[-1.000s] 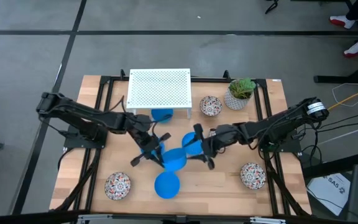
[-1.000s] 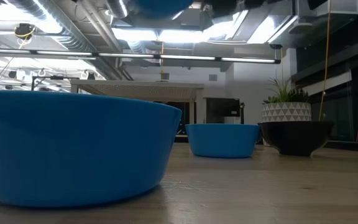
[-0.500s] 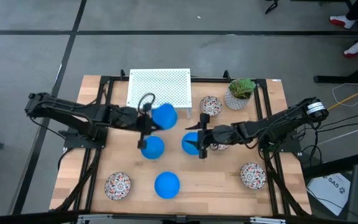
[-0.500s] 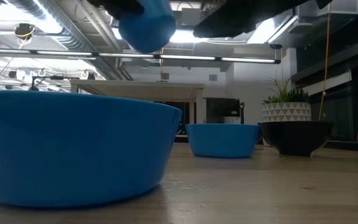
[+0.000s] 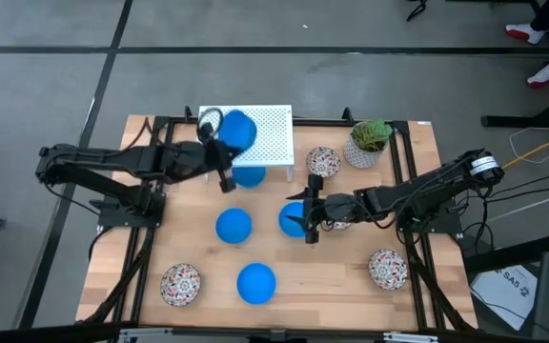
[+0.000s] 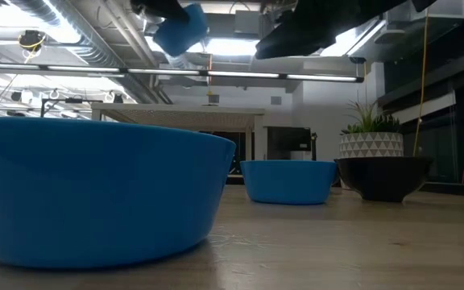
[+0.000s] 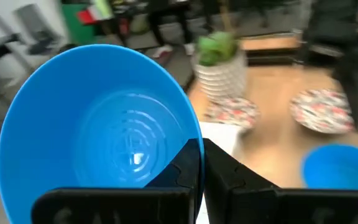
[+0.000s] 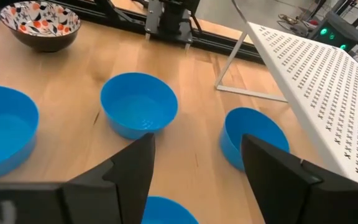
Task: Pick & Place Mini bowls
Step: Put the blue bowl on the shelf
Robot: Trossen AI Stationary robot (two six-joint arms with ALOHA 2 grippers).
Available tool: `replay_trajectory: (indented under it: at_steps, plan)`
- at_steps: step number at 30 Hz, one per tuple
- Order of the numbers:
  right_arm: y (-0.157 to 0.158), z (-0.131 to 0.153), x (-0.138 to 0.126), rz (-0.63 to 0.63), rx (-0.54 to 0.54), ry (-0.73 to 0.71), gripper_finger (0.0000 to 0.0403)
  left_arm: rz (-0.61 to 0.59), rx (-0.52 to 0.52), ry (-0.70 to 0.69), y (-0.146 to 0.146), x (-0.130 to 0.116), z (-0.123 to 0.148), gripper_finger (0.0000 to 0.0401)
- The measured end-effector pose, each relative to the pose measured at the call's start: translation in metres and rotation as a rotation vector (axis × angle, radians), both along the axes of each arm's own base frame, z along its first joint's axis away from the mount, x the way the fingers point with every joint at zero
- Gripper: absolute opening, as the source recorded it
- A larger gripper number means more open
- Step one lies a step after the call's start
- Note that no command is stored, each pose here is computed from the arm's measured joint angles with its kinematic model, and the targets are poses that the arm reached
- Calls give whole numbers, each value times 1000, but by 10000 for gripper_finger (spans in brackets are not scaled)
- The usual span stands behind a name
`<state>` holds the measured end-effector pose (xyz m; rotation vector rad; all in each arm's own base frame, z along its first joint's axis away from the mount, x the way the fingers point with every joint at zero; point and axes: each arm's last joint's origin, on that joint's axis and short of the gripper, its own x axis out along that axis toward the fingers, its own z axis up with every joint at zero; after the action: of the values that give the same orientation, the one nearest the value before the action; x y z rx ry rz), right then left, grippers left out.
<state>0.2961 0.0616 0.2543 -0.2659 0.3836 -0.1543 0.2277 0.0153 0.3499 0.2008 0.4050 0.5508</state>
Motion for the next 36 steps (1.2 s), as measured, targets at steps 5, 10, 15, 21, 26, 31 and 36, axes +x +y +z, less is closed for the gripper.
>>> replay_trajectory:
  at_steps: [5,10,15,21,26,31,36]
  plan:
    - [0,-1,0,-1,-2,6,236,101,-16,41,16,-4,25,3]
    - [0,-1,-1,0,-4,13,236,179,-45,126,35,1,47,3]
    - [0,-2,-1,0,-4,16,236,198,-98,203,55,10,59,3]
    - [0,-4,-1,-1,-5,36,236,225,-200,302,80,15,59,3]
    - [-1,-5,-2,-3,-6,49,236,257,-298,371,100,14,53,3]
    - [-1,-5,-2,-2,-6,49,236,277,-372,423,118,13,42,3]
    - [-1,-5,-2,-3,-6,49,236,320,-421,480,131,14,30,3]
